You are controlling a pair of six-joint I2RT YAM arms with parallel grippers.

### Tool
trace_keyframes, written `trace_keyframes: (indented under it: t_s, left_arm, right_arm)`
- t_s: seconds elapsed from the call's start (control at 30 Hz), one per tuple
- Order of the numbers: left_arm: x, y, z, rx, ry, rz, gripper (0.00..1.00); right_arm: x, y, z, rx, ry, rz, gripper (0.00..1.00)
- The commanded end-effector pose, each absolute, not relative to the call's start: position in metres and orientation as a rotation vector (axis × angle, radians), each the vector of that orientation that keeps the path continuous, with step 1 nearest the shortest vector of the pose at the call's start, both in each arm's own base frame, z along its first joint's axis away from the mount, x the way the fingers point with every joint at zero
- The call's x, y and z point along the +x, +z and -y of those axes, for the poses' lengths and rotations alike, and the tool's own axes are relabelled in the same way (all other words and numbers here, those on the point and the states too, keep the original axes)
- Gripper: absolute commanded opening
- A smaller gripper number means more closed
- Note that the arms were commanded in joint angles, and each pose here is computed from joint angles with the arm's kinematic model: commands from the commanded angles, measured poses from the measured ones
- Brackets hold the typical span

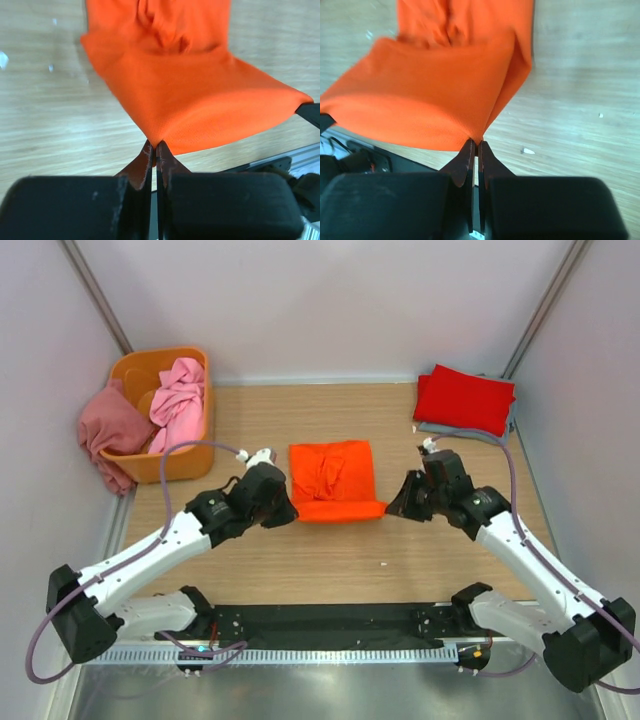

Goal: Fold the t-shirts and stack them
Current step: Fold the tshirt

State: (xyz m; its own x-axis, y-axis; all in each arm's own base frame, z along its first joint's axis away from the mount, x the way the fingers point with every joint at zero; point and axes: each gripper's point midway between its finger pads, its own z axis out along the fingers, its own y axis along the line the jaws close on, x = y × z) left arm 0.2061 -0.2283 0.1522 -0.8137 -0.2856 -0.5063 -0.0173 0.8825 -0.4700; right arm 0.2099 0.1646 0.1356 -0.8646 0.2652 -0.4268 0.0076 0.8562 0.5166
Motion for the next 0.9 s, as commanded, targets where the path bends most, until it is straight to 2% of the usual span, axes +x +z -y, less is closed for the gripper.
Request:
trace_keyframes:
  t_s: [0.0,0.07,0.4,0.87]
  left_arm:
    - [0.223,0.187,0.206,-0.204,-0.442,-2.404,0.00]
    - [0.232,0.192,0.206,-0.172,-0.393,-2.414,0.00]
    - [0.296,0.179,0.209,-0.210,-0.421,-2.495,0.00]
    - [0.344,0.167,0.227,-0.240,-0.519,-2.585,0.01]
  right_arm:
    - [0.236,0.178,-0.157,0.215,0.609,-2.446,0.01]
    - [0.249,0.194,-0.160,0.190,0.591,-2.418,0.01]
    - [0.308,0.201,-0.178,0.143,0.527,-2.433,0.01]
    - [0.346,0.192,-0.179,0.134,0.494,-2.476,0.01]
